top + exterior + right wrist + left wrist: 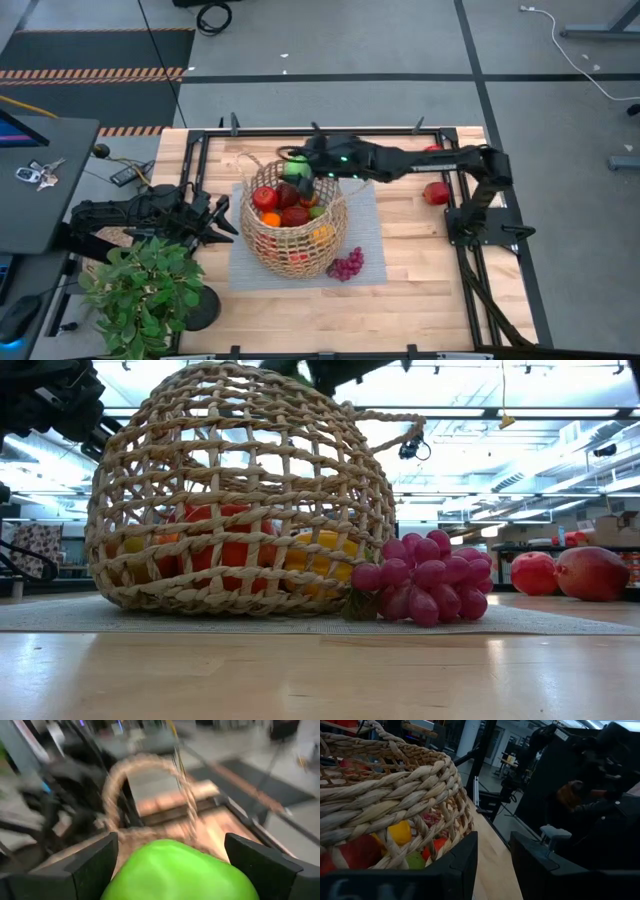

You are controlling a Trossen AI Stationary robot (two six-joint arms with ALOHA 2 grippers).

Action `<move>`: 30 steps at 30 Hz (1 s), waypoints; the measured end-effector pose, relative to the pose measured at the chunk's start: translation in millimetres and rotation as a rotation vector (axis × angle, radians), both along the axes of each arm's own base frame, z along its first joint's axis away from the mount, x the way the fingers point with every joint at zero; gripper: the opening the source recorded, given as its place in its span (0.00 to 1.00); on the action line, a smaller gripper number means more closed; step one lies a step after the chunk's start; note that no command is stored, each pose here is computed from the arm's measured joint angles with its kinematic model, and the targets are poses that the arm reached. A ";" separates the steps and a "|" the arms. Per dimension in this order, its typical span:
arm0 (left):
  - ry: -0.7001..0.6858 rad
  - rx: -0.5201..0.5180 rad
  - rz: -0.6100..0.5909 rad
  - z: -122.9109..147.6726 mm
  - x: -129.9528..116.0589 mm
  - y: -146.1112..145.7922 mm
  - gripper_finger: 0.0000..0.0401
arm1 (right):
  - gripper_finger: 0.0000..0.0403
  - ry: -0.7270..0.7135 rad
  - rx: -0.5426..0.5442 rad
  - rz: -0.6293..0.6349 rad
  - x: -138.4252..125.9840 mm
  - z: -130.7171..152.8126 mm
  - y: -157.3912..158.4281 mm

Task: Build produce basket
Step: Put the green apple into the brown basket

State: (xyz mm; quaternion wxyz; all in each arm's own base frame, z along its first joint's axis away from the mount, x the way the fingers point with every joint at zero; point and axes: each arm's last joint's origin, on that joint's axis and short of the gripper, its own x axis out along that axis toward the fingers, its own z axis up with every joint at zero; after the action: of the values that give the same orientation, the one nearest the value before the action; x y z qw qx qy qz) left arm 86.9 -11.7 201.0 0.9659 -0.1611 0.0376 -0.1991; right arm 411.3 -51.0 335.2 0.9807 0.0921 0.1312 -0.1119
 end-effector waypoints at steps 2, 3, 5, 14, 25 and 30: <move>-0.001 0.000 0.000 0.2 -0.1 0.0 0.30 | 0.91 0.068 -0.011 -0.001 10.4 0.7 -4.3; 0.000 0.000 0.000 0.1 0.0 0.0 0.30 | 0.91 0.108 -0.015 -0.001 14.9 -1.1 -6.3; 0.000 0.000 0.000 0.0 0.0 0.0 0.30 | 0.91 0.146 -0.030 0.003 23.8 -2.5 -9.4; 0.000 0.000 0.000 0.0 0.0 0.0 0.30 | 0.91 0.283 -0.070 0.132 56.1 -55.5 -10.0; 0.000 0.000 -0.001 0.0 0.0 0.0 0.30 | 0.91 0.384 -0.135 0.206 65.7 -89.1 -12.7; -0.001 0.000 0.000 0.0 0.0 0.0 0.30 | 0.91 0.389 -0.128 0.226 65.1 -89.5 -11.7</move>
State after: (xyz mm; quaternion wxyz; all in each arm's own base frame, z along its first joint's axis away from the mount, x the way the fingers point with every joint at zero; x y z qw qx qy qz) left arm 86.9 -11.8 201.0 0.9659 -0.1609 0.0373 -0.1993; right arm 476.3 -62.7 245.8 0.9471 -0.0090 0.3198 -0.0250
